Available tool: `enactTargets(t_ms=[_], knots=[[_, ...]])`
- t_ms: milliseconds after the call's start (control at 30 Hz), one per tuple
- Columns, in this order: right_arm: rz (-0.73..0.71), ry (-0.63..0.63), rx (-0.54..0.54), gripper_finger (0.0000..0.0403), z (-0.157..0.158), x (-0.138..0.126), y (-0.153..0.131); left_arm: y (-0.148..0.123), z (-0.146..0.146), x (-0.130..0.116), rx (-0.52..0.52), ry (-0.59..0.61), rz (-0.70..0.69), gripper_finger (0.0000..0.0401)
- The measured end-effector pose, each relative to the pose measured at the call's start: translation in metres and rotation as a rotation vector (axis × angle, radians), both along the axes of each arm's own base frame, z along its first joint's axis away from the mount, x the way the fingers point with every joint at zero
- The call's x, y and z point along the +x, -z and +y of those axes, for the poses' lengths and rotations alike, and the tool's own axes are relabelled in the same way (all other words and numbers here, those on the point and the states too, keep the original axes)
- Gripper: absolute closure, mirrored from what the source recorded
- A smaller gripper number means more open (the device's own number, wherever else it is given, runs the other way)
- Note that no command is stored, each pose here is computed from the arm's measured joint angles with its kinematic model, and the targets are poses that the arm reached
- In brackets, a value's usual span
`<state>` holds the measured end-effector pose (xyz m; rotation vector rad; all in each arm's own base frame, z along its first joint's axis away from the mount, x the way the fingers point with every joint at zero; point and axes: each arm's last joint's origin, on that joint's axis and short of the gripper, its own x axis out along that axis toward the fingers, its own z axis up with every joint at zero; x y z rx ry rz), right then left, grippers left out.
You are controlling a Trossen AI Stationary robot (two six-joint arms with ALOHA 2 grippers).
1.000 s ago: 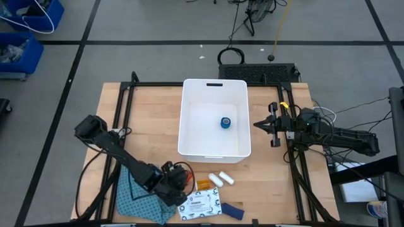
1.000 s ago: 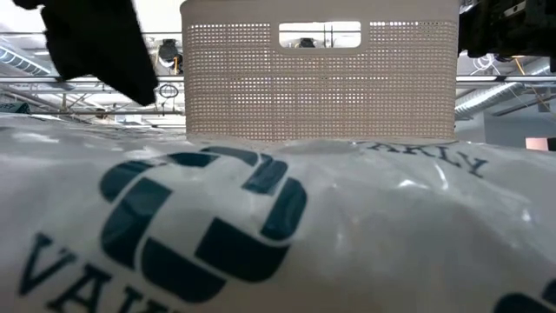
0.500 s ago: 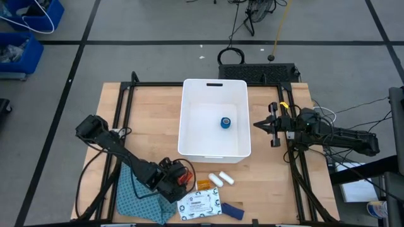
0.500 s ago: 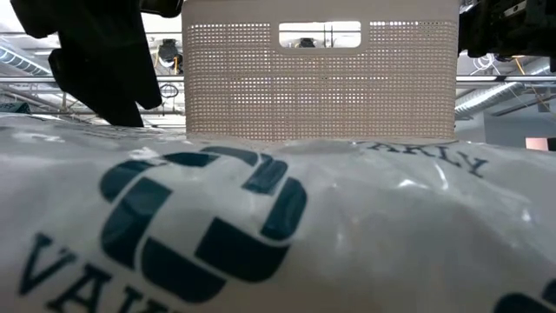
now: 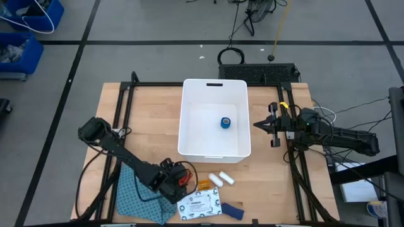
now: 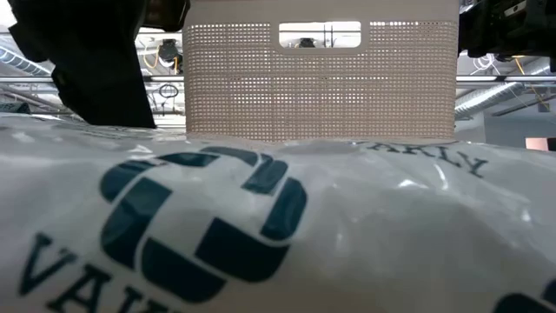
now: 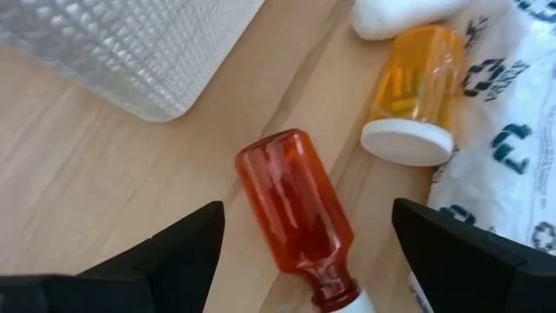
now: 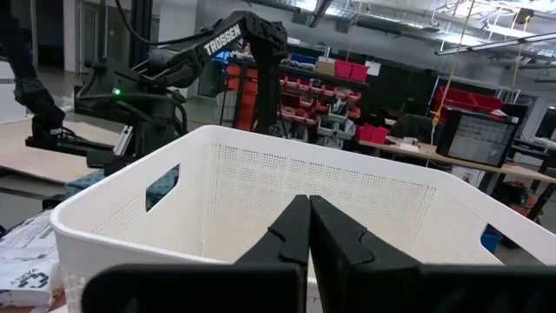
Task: Pick & place medical supplies in basket/bin
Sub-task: Put the red pill bottle into the white bin
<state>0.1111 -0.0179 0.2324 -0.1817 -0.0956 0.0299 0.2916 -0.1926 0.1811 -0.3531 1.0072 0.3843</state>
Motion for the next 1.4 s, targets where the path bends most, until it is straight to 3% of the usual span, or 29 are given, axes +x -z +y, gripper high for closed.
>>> enactTargets(t_ms=[500,967,1133,1400], knots=[[0.004,0.000,0.001,0.0403,0.000,0.000,0.000,0.033,0.009,0.017,0.029,-0.007,0.079,0.0026],[0.004,0.000,0.001,0.0403,0.000,0.000,0.000,0.052,0.008,0.022,0.012,0.020,0.134,0.0028],[0.004,0.000,0.001,0.0403,0.000,0.000,0.000,0.052,0.007,0.022,0.005,0.022,0.138,0.0072],[0.003,0.001,-0.001,0.0403,0.000,0.000,0.000,0.047,0.009,0.020,-0.010,0.050,0.149,0.0207]])
